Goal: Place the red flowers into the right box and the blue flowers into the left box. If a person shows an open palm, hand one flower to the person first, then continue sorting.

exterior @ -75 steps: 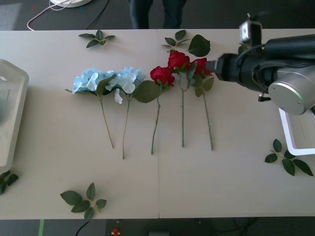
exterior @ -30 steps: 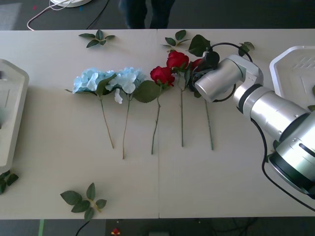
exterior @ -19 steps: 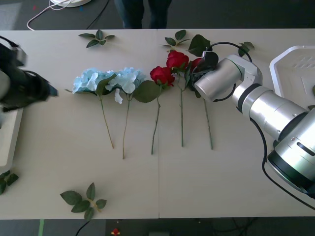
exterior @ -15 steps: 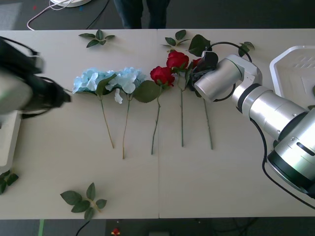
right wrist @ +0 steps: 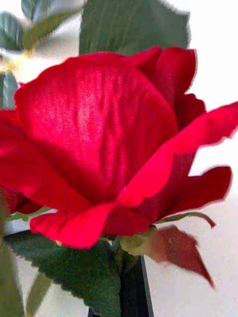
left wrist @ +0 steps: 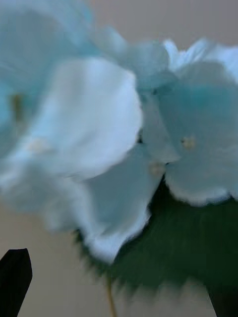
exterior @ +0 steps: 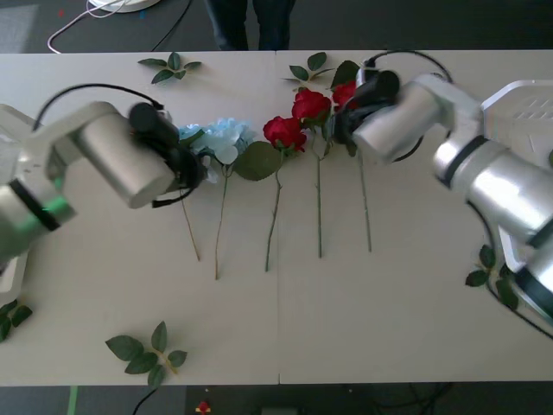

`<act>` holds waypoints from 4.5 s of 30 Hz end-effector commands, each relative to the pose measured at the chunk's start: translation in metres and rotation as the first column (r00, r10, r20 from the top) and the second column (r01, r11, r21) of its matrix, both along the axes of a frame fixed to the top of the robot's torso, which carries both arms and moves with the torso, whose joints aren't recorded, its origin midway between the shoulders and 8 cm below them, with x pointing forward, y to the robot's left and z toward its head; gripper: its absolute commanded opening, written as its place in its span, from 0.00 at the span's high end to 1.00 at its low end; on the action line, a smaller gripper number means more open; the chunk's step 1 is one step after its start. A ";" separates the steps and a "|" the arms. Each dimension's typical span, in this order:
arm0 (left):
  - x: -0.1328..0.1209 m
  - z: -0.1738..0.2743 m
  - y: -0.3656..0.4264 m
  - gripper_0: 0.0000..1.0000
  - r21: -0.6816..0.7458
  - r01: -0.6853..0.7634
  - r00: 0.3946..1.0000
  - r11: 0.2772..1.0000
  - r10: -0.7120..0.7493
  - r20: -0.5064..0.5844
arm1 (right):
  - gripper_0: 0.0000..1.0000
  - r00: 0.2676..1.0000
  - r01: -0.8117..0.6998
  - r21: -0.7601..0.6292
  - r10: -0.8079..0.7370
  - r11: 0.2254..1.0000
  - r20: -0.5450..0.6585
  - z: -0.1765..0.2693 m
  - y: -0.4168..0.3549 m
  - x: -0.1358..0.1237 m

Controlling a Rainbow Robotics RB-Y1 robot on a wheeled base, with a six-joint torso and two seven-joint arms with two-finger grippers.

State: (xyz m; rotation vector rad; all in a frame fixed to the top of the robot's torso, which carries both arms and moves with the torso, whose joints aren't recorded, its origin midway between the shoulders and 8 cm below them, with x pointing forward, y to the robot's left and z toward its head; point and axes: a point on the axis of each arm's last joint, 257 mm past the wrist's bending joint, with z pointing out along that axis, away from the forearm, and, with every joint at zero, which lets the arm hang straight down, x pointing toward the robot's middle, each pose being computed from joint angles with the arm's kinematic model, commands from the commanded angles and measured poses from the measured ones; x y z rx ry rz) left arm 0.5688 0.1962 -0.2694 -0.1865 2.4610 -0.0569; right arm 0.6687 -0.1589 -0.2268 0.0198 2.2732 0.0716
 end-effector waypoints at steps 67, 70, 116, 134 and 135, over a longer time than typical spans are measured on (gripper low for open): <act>0.017 0.034 0.071 1.00 0.153 -0.162 0.980 0.975 0.140 0.144 | 0.00 0.993 0.072 -0.126 -0.060 0.989 0.098 0.088 -0.304 -0.088; 0.009 0.052 0.076 1.00 0.143 -0.173 0.981 0.974 0.158 0.109 | 0.00 0.998 0.018 -0.006 -0.018 1.000 0.067 0.079 -0.246 -0.098; -0.003 0.063 0.096 1.00 0.173 -0.211 0.977 0.962 0.200 0.079 | 0.00 0.995 -0.096 -0.020 0.096 0.995 0.035 -0.001 0.104 0.003; -0.003 0.063 0.096 1.00 0.173 -0.211 0.977 0.962 0.200 0.079 | 1.00 0.994 -0.100 -0.022 0.101 0.995 0.037 -0.005 0.109 0.004; -0.003 0.063 0.096 1.00 0.173 -0.211 0.977 0.962 0.200 0.079 | 1.00 0.994 -0.100 -0.023 0.101 0.995 0.037 -0.004 0.109 0.004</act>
